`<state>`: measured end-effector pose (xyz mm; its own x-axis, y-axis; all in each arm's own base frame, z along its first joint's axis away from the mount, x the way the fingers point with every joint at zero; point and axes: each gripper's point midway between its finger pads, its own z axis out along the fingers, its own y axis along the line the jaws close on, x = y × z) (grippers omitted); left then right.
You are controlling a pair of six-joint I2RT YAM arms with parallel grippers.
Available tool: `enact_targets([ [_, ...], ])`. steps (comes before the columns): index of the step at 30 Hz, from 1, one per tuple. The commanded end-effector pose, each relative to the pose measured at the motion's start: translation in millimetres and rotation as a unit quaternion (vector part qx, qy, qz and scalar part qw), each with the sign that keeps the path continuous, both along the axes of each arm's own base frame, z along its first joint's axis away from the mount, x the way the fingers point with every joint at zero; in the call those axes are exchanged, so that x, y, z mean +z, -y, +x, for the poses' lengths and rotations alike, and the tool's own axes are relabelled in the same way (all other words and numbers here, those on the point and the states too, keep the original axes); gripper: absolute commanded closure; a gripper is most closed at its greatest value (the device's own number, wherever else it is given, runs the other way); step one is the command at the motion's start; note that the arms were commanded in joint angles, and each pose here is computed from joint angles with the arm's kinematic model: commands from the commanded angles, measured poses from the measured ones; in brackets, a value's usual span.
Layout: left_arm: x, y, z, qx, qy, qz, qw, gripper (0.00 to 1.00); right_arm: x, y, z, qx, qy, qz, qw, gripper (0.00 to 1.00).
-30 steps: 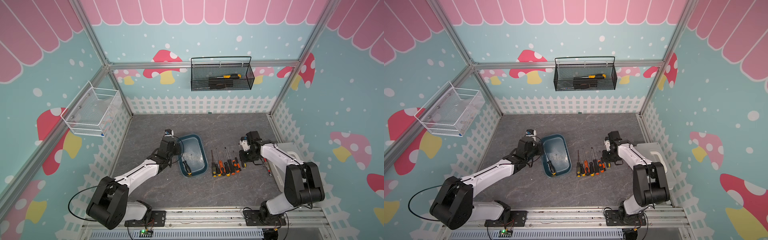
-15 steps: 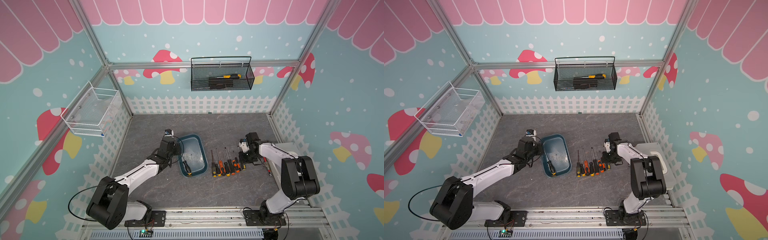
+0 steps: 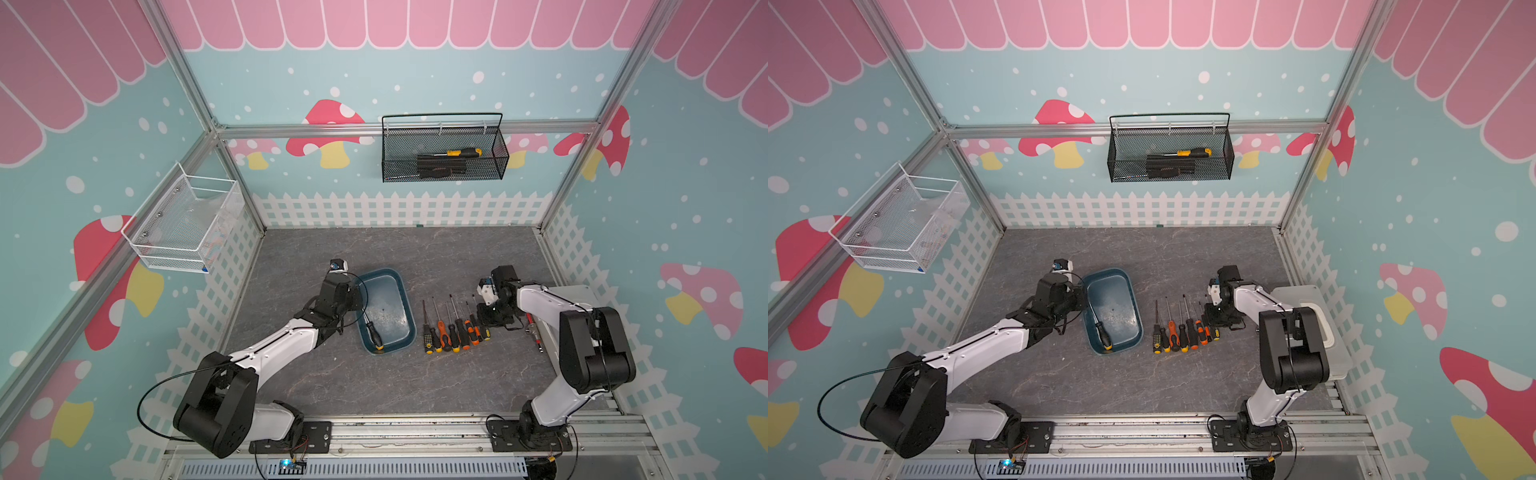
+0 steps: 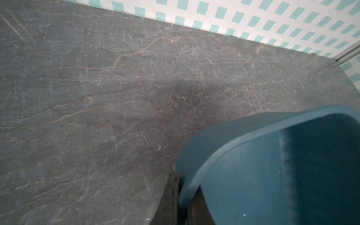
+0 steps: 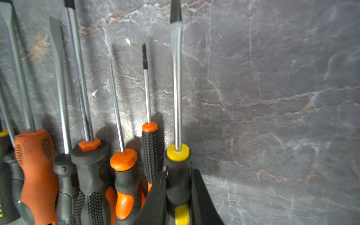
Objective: Take out the screwdriver from the storage box
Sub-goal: Place the screwdriver at the center of the board.
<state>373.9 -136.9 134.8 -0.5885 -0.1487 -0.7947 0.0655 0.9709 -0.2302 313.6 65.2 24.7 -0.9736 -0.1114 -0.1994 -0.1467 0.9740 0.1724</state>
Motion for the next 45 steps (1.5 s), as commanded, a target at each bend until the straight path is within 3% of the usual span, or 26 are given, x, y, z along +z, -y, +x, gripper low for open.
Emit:
enact_targets([
  [1,4.1,1.5,4.0,-0.004,0.004,0.003,1.000,1.00,-8.5,1.5,-5.3,0.000,-0.015,0.003,1.000,0.90],
  [25,1.7,-0.4,-0.1,-0.002,0.002,0.001,1.000,1.00,-3.5,-0.2,-7.1,-0.004,-0.010,0.018,1.000,0.72],
  [32,0.6,-1.2,-1.4,-0.002,0.001,0.001,1.000,1.00,-0.4,0.6,-7.9,-0.006,-0.005,0.018,1.000,0.70],
  [45,0.2,-1.2,-1.6,-0.002,-0.001,0.001,1.000,1.00,46.1,-6.0,-1.9,-0.025,0.055,0.049,0.997,0.68],
])
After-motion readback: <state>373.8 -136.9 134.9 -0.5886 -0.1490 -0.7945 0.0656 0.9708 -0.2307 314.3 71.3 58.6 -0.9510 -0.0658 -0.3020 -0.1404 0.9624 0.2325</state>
